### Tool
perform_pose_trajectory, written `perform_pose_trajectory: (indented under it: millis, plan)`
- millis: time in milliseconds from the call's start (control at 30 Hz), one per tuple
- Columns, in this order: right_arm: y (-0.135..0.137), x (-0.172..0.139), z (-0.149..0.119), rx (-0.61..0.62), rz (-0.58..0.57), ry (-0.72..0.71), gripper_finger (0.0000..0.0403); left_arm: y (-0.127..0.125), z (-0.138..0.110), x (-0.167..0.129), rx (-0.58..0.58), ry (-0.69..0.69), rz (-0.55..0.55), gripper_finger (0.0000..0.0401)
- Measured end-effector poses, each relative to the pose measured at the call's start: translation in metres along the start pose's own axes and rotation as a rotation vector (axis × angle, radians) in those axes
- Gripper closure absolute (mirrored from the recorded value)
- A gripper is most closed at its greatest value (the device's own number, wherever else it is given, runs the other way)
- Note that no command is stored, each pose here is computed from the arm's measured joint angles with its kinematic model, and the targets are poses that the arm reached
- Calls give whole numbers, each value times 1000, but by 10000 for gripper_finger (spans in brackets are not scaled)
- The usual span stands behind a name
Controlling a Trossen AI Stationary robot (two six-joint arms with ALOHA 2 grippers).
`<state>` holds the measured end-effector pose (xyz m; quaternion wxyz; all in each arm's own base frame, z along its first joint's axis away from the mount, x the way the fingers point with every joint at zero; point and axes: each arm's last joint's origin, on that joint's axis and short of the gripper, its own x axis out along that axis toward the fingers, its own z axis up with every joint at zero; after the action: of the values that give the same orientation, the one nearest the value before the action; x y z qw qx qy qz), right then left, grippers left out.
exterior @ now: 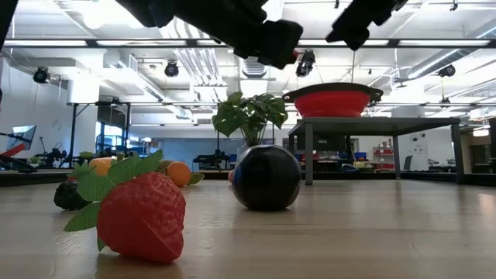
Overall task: Pick & Place Fruit
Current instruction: Put the pear into the red strainer bowl on the shelf
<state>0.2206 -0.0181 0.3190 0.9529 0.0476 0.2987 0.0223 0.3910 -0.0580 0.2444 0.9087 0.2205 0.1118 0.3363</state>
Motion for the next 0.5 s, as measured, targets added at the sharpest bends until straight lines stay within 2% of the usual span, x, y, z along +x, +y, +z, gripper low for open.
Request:
perform_pose_trajectory:
  millis: [133, 300, 500]
  plan:
    - [3, 1, 3, -15, 12, -48, 255, 2, 4, 1, -44, -37, -5, 277]
    - [1, 2, 4, -14, -53, -56, 261, 4, 9, 1, -88, -95, -34, 277]
    - [2, 2, 4, -4, -55, -64, 246, 8, 12, 6, -108, -142, -41, 277]
